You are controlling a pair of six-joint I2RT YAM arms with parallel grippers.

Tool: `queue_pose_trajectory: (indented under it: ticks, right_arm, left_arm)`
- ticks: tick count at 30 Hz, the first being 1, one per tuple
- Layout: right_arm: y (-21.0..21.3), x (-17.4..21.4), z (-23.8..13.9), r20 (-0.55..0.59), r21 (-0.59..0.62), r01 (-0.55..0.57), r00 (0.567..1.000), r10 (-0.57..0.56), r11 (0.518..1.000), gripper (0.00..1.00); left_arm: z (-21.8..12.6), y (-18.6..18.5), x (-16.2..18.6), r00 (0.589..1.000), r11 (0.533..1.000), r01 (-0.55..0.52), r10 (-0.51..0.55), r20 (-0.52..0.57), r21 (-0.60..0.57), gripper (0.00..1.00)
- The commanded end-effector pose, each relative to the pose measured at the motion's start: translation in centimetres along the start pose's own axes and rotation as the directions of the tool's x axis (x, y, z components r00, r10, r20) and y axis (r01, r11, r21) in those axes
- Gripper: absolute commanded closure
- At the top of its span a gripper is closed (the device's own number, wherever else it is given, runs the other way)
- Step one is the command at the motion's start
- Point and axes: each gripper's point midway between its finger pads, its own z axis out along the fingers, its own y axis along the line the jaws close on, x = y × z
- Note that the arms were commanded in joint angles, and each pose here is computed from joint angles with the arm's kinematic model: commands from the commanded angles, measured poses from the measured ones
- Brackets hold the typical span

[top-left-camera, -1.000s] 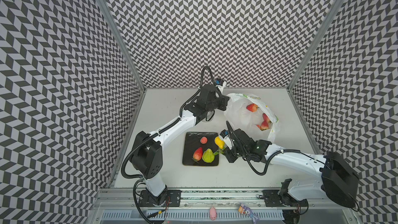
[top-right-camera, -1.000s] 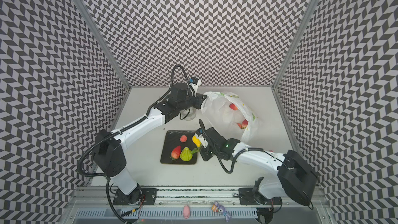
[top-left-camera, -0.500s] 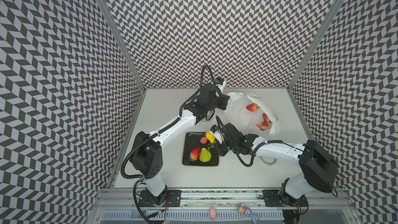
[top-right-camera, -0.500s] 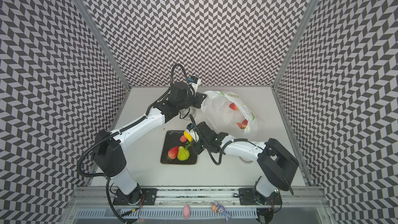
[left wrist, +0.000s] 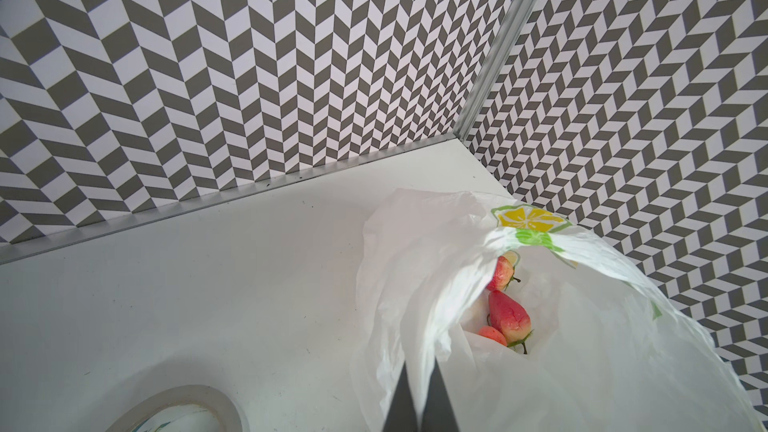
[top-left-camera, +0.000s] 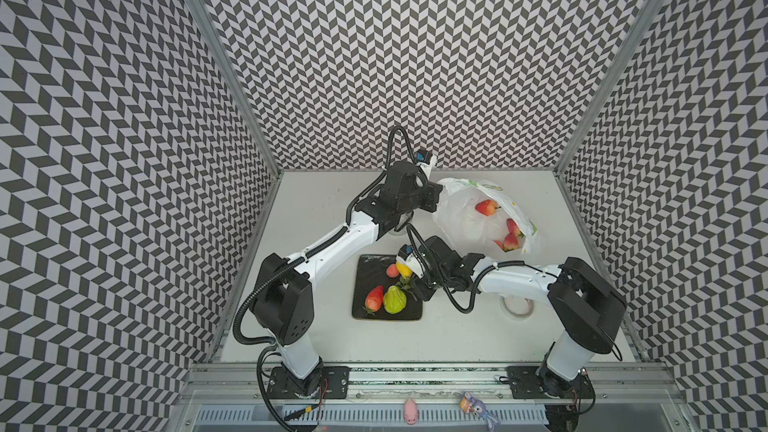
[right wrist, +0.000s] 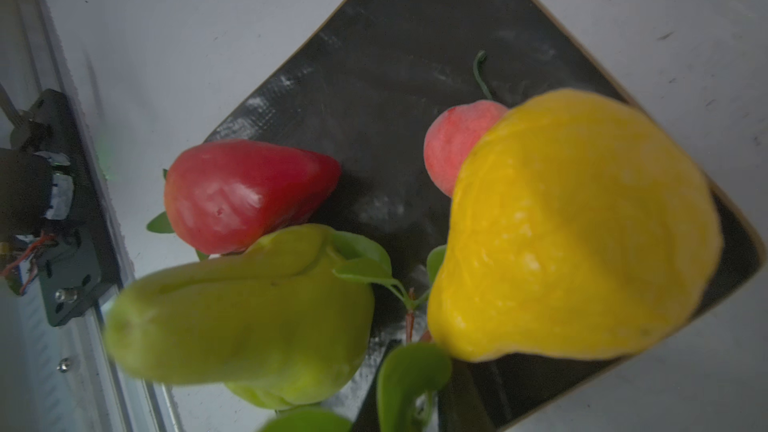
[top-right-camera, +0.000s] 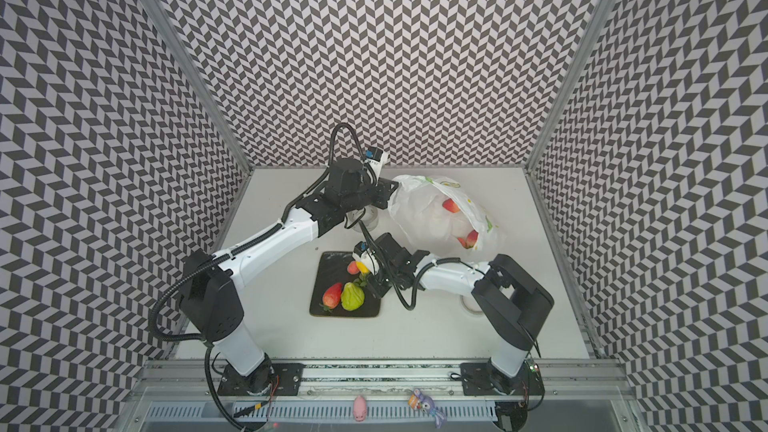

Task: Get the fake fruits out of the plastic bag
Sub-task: 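Carry the yellow pear with the right gripper over the black tray, then lower the yellow pear onto the tray and open the right gripper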

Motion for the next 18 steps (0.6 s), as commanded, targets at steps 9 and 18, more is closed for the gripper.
queue_pose_trajectory:
  ticks: [9,18]
  right_arm:
    - [-0.2,-1.7,-2.2,0.054,0.017,0.003,0.999,-0.004,1.000,0.50]
    - [0.1,-2.5,-6.7,0.095,0.068,0.004,0.995,-0.011,0.998,0.36]
  left_arm:
    - [-0.6,-0.6,-1.9,0.999,1.000,-0.020,0.020,0.041,0.000,1.00]
    - [-0.6,-0.6,-1.9,0.999,1.000,-0.021,0.020,0.043,0.001,1.00]
